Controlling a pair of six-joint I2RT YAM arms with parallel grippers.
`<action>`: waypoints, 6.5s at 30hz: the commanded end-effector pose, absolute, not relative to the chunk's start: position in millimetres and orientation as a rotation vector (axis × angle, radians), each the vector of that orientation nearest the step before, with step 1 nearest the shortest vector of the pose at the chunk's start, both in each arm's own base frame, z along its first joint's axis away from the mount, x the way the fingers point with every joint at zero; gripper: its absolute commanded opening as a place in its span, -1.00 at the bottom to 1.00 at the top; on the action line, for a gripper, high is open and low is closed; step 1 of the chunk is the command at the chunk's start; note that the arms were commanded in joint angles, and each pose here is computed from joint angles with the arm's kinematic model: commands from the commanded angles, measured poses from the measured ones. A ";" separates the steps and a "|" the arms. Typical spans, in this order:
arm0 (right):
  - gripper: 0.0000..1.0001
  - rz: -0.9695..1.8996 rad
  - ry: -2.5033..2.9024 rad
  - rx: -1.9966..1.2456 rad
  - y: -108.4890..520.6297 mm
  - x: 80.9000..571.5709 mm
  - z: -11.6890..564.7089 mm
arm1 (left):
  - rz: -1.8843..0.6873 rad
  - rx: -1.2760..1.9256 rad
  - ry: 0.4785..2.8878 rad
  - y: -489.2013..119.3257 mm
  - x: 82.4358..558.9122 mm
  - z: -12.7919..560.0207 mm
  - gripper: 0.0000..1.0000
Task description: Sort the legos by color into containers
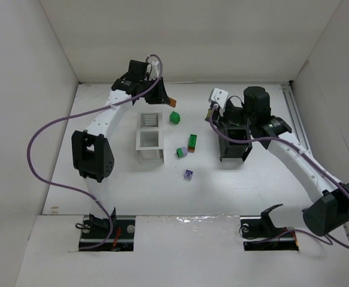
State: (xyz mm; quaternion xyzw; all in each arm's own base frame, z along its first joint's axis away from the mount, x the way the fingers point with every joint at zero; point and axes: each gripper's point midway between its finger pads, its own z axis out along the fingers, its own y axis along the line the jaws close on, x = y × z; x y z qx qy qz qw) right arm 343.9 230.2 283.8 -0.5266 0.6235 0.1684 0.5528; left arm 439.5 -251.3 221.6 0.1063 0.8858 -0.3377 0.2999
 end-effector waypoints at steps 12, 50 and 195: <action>-1.00 0.387 1.841 -0.791 134.7 416.2 265.5 | -0.734 0.244 2.125 -241.0 455.2 284.4 -1.00; 0.30 0.439 1.849 -0.689 111.7 418.7 270.9 | -0.869 0.737 1.996 -306.9 419.7 271.2 -1.00; 0.32 0.881 1.790 -0.768 121.2 305.0 255.3 | -1.711 0.410 2.114 -338.2 404.0 221.5 -1.00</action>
